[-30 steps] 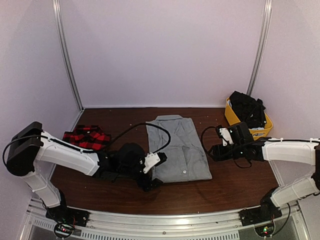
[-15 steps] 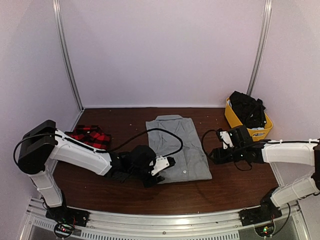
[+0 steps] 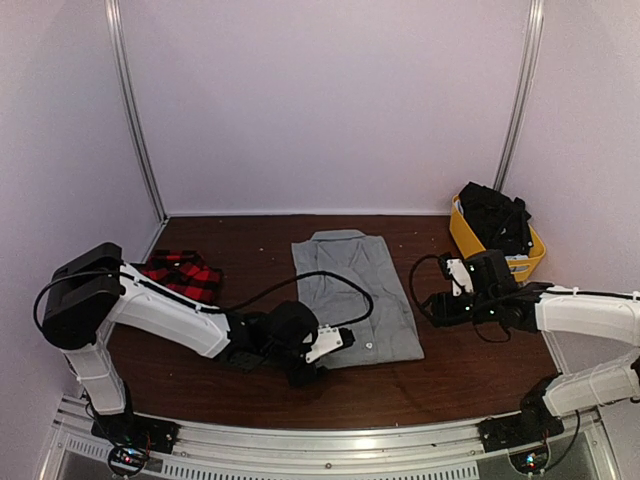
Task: Fold and stack the long sleeve shirts
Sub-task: Move the 2/3-rectangle-folded shirt to the center of the board.
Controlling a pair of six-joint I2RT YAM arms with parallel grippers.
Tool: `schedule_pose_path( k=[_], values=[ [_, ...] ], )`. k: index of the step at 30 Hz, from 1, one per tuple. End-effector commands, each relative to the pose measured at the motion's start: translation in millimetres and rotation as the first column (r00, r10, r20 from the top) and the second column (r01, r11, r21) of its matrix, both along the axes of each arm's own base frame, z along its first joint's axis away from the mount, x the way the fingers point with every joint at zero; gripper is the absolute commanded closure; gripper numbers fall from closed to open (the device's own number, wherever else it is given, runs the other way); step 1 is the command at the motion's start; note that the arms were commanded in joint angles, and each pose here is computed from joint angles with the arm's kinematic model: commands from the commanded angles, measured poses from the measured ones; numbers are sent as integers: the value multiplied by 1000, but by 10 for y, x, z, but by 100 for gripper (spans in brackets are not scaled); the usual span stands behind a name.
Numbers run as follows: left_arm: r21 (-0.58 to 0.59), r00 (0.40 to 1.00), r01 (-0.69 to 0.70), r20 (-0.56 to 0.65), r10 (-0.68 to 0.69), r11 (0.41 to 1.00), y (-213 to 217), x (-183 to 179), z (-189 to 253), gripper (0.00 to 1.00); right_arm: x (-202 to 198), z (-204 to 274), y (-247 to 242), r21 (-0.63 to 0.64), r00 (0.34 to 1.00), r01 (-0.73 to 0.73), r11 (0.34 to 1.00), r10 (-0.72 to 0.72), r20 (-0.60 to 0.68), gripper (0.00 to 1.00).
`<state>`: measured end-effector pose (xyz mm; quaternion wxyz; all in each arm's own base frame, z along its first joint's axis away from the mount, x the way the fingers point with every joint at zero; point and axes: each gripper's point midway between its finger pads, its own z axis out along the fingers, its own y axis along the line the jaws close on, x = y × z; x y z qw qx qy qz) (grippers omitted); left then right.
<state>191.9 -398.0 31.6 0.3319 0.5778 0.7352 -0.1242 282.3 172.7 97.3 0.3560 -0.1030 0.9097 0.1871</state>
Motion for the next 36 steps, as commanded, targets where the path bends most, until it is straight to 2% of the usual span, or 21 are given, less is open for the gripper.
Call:
schedule_pose_path(
  k=[1, 8, 14, 17, 21, 26, 31, 36],
  values=[
    [16, 999, 42, -21, -42, 999, 6, -124, -108, 40, -32, -2, 28, 13, 1000, -11, 1000, 11, -5, 36],
    [56, 999, 33, -40, -31, 998, 35, -125, -222, 66, -54, -9, 66, 28, 1000, -20, 999, 20, -12, 37],
    [42, 994, 58, -97, -53, 997, 63, -253, -225, 89, -253, 68, 191, 64, 997, -73, 995, 71, 21, 47],
    [26, 987, 86, -136, -81, 996, 71, -371, -208, 100, -405, 179, 260, 93, 993, -106, 990, 100, 59, 48],
    [26, 975, 121, -189, -114, 992, 124, -580, -188, 100, -631, 290, 341, 123, 987, -142, 982, 131, 97, 48],
    [-61, 937, 137, -317, -149, 989, 195, -887, 1, 100, -1006, 421, 517, 152, 968, -226, 962, 205, 144, 47],
    [-104, 892, 126, -423, -159, 987, 333, -1113, 202, 100, -1382, 453, 656, 164, 943, -309, 937, 280, 177, 42],
    [-154, 849, 100, -502, -165, 983, 375, -1257, 391, 100, -1793, 383, 843, 124, 910, -400, 908, 377, 172, 36]
  ],
)
